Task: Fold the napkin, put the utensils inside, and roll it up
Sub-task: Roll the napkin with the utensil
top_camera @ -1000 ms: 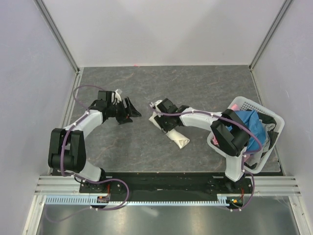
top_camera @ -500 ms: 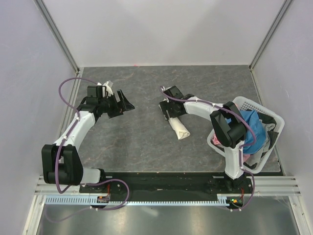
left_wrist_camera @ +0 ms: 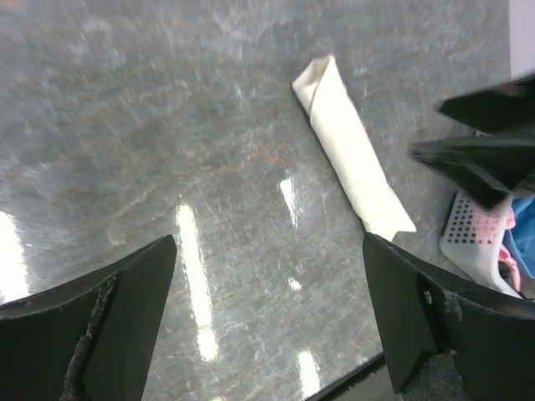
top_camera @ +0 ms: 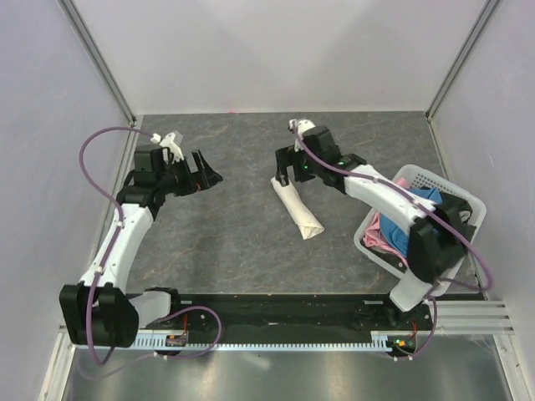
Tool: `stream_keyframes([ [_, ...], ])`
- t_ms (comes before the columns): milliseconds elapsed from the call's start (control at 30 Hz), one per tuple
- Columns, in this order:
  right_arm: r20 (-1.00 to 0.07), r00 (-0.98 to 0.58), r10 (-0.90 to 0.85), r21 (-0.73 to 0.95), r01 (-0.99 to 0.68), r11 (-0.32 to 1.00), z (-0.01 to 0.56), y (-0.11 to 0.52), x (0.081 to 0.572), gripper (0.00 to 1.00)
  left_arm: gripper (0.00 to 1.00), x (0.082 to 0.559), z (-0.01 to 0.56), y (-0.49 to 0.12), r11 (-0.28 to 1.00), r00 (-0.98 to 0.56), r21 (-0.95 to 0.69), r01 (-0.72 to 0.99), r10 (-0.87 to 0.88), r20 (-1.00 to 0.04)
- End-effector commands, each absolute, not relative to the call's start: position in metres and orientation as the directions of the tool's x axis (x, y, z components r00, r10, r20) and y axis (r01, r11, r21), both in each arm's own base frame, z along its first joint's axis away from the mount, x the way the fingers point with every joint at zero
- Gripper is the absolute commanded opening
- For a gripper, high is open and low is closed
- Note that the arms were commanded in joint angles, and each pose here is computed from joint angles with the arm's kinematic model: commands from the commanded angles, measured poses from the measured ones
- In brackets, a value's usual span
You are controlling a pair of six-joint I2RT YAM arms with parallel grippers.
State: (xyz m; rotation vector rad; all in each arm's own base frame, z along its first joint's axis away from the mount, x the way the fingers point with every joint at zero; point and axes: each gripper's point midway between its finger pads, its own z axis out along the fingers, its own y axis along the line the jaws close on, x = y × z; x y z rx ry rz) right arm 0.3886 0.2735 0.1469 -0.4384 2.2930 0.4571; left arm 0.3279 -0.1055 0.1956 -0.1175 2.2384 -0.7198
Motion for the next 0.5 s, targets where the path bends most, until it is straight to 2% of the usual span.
stream_keyframes([
  [0,-0.890,-0.453,-0.042,0.208,-0.486,0.849,0.241,0.256,0.375,0.98,1.00,0.328,0.246,-0.089,0.886,-0.536,-0.411,0.216,-0.245,-0.808],
  [167,-0.967,-0.242,0.073,0.159,-0.358,0.920,0.260,0.194,0.358,0.98,1.00,0.317,0.268,-0.084,0.898,-0.413,-0.357,0.256,-0.232,-0.881],
  [300,-0.976,-0.200,0.086,0.144,-0.297,0.944,0.245,0.170,0.346,0.98,1.00,0.311,0.263,-0.085,0.894,-0.371,-0.353,0.277,-0.239,-0.897],
  [467,-0.969,-0.236,0.078,0.139,-0.253,0.957,0.218,0.158,0.339,0.98,1.00,0.308,0.260,-0.086,0.889,-0.372,-0.363,0.278,-0.249,-0.894],
])
